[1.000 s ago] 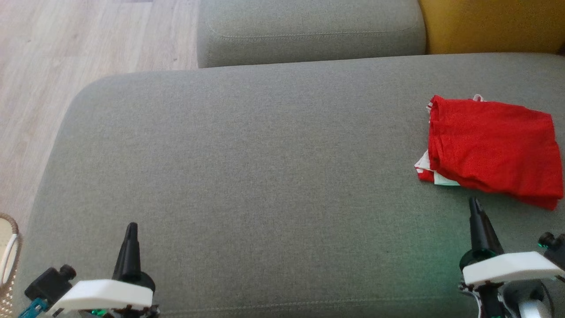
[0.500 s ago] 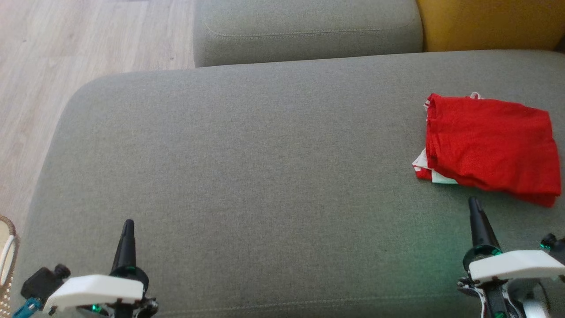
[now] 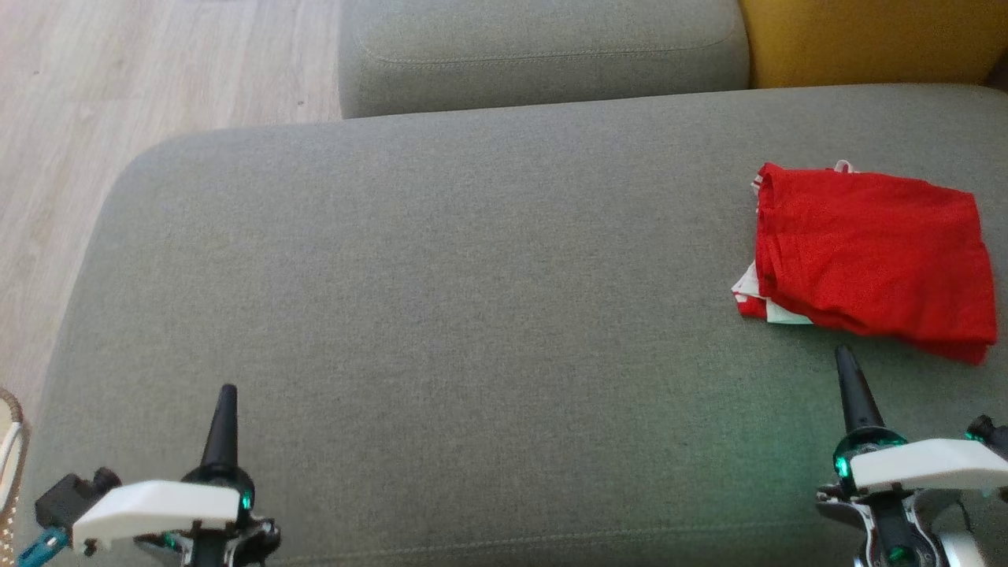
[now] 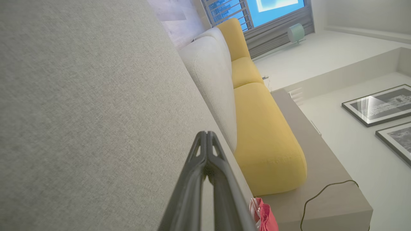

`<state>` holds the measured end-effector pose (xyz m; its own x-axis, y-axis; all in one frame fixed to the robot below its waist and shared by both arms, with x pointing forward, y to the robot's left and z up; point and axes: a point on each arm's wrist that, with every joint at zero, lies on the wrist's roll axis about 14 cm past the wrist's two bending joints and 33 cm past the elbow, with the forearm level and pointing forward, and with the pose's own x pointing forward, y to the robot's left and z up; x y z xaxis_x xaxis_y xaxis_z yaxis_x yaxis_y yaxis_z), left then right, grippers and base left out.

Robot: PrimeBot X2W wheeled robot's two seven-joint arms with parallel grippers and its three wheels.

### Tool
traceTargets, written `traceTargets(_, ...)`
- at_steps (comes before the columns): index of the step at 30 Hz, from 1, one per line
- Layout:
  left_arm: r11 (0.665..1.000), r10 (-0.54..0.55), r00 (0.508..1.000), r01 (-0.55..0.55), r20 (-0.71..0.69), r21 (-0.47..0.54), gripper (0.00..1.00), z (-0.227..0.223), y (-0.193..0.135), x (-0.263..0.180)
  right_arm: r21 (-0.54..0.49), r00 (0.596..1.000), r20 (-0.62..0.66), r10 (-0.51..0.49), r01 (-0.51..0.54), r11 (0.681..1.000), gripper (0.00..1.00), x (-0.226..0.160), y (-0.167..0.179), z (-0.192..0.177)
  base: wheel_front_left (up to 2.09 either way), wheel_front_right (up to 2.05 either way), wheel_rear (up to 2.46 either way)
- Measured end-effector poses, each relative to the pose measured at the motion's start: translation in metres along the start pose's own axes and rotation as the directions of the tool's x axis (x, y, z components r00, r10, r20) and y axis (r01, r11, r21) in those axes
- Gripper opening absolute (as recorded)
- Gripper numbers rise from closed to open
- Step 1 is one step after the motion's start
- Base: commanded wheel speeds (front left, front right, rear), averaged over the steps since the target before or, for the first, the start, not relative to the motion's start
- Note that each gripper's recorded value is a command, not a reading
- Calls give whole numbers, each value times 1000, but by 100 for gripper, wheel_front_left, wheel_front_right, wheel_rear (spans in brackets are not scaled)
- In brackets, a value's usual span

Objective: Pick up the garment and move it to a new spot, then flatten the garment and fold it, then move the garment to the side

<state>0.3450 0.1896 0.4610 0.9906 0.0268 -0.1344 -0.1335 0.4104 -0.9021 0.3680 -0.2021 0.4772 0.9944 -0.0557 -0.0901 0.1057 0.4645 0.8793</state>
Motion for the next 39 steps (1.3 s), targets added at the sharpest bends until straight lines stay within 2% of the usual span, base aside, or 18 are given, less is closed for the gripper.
traceTargets(18, 987, -9, 1000, 6, -15, -162, 0, 1, -5, 9, 189, 1000, -11, -5, 6, 982, 0, 2, -1, 0, 0, 0, 0)
traceTargets(28, 966, -25, 999, 18, -25, -257, 0, 1, -10, 16, 296, 1000, -22, -5, 11, 955, 0, 2, -3, 0, 0, 0, 0)
traceTargets(39, 933, -41, 999, 28, -29, -358, 0, 4, -14, 22, 410, 1000, -22, 3, 7, 912, 0, 3, -3, 1, 0, 0, 0)
